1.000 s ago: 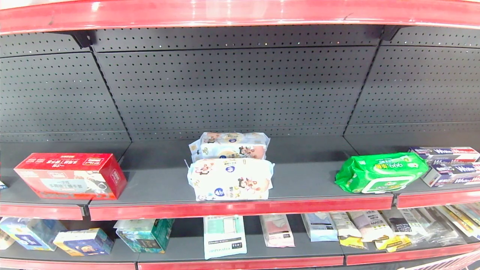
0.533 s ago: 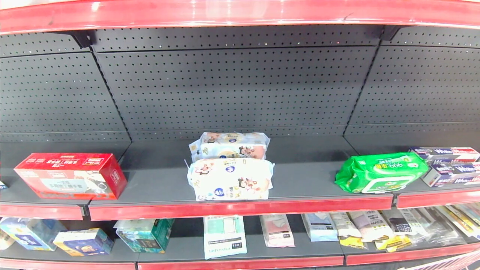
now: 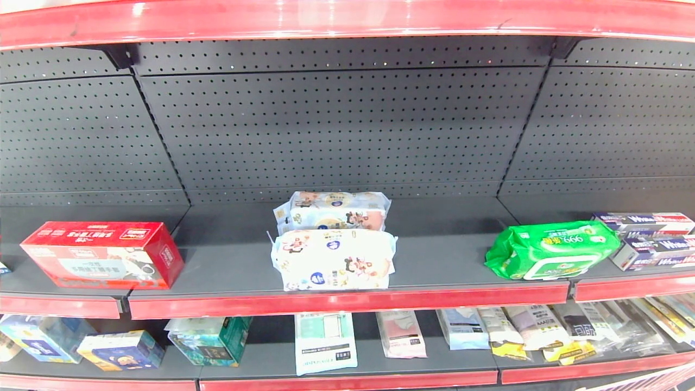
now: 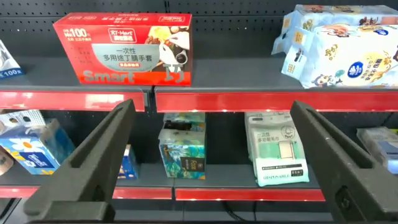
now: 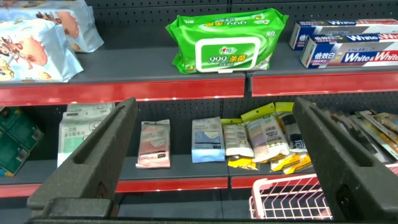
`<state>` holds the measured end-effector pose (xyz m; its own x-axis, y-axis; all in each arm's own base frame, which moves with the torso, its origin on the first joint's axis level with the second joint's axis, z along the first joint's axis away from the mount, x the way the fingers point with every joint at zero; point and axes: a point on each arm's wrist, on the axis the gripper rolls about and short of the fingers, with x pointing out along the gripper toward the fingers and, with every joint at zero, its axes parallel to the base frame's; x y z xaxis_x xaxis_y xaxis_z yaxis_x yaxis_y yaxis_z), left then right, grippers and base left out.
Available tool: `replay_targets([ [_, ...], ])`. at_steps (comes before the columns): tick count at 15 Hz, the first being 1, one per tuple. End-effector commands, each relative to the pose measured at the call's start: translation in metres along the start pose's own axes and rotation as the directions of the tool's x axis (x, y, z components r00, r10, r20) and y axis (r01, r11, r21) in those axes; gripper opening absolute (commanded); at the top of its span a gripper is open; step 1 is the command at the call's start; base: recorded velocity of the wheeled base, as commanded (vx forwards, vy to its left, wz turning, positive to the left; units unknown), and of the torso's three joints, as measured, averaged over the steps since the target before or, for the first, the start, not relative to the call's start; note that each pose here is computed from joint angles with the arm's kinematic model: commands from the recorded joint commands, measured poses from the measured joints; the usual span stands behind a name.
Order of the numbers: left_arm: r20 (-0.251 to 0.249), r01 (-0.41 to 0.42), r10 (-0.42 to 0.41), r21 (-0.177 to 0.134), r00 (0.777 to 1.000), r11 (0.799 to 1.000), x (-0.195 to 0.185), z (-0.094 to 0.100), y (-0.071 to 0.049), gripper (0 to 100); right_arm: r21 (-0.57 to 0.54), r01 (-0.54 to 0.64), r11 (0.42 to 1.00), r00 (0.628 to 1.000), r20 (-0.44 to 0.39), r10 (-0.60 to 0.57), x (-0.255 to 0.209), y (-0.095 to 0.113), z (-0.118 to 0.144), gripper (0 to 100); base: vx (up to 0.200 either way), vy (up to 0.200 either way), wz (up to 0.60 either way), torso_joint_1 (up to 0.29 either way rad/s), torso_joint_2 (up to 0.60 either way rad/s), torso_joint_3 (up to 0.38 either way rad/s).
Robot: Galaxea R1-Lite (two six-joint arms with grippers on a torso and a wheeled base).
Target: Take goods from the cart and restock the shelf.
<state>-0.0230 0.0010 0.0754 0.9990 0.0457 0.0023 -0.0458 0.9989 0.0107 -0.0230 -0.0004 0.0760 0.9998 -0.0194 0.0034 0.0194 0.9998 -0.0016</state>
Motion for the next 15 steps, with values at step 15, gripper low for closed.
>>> replay_targets([
  [15,-0.002,0.0,0.0,0.0,1.0,1.0,0.0002,0.0001,0.0,100,0.0,-0.001,1.0,1.0,0.0,0.001,0.0001,0.0,0.0001,100,0.0,0.0,0.0,0.0,0.0,0.0],
])
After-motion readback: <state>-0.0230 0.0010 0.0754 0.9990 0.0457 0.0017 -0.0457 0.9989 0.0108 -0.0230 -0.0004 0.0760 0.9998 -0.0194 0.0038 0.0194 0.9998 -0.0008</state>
